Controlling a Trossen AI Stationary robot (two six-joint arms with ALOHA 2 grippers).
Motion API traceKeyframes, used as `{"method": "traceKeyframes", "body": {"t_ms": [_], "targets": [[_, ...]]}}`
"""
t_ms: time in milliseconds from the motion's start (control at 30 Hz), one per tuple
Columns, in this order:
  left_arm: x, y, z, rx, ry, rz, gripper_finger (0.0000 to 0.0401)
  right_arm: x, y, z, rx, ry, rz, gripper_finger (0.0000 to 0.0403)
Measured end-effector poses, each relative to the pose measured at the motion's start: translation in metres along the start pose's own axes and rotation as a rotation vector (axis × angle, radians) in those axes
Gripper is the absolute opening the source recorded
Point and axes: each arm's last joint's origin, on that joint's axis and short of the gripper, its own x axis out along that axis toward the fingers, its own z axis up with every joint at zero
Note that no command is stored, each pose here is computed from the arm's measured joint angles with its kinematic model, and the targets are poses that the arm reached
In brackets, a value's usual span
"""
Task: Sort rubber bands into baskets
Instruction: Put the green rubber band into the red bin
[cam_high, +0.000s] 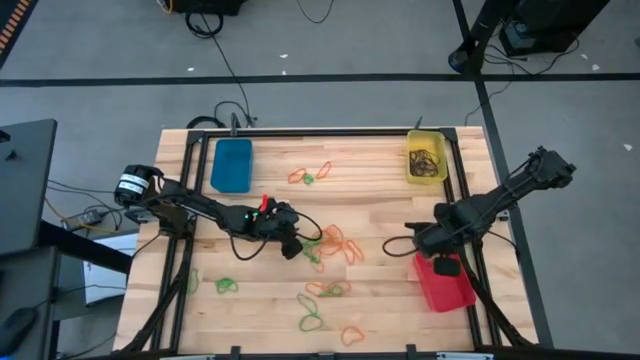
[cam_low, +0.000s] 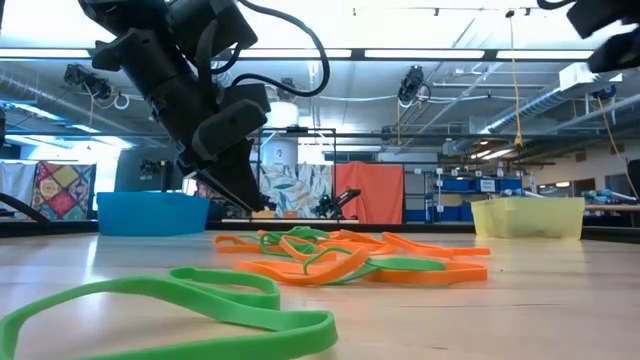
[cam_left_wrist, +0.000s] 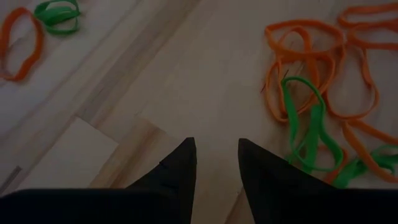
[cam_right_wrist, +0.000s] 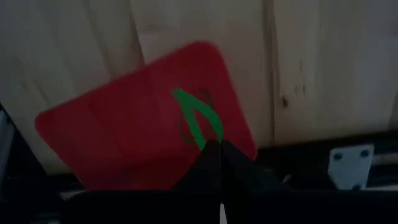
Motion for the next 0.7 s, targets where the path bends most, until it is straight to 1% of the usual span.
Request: {"method": "traceKeyframes", "body": {"t_ms": [167,300,400,467,600,700], "targets": [[0.0,0.0,0.0,-0.009,0.0,-0.001,0.0124,0.01,0.005,-0.007,0.059,0.084,0.042,0.0006],[0.0,0.0,0.0,-0.018,0.0,-0.002,0.0124,0.027,0.002,-0.015,0.126,0.194,0.017,0.0021],[0.0,0.0,0.0,-0.018,0.0,-0.001,0.0124,0.04,0.0,-0.02,0.138,0.255,0.006,0.0051],[0.0,0.0,0.0,-0.019,0.0,-0.001,0.0124,0.045,-0.001,-0.02,0.138,0.258,0.003,0.0076],[0.0,0.0,0.0,-0.021,-0.004,-0.004,0.0124,0.045,-0.001,-0.017,0.135,0.214,-0.006,0.0125],[0.0,0.0,0.001,-0.024,-0.01,-0.005,0.0124,0.04,0.003,-0.012,0.098,0.15,0.024,0.0158]]}}
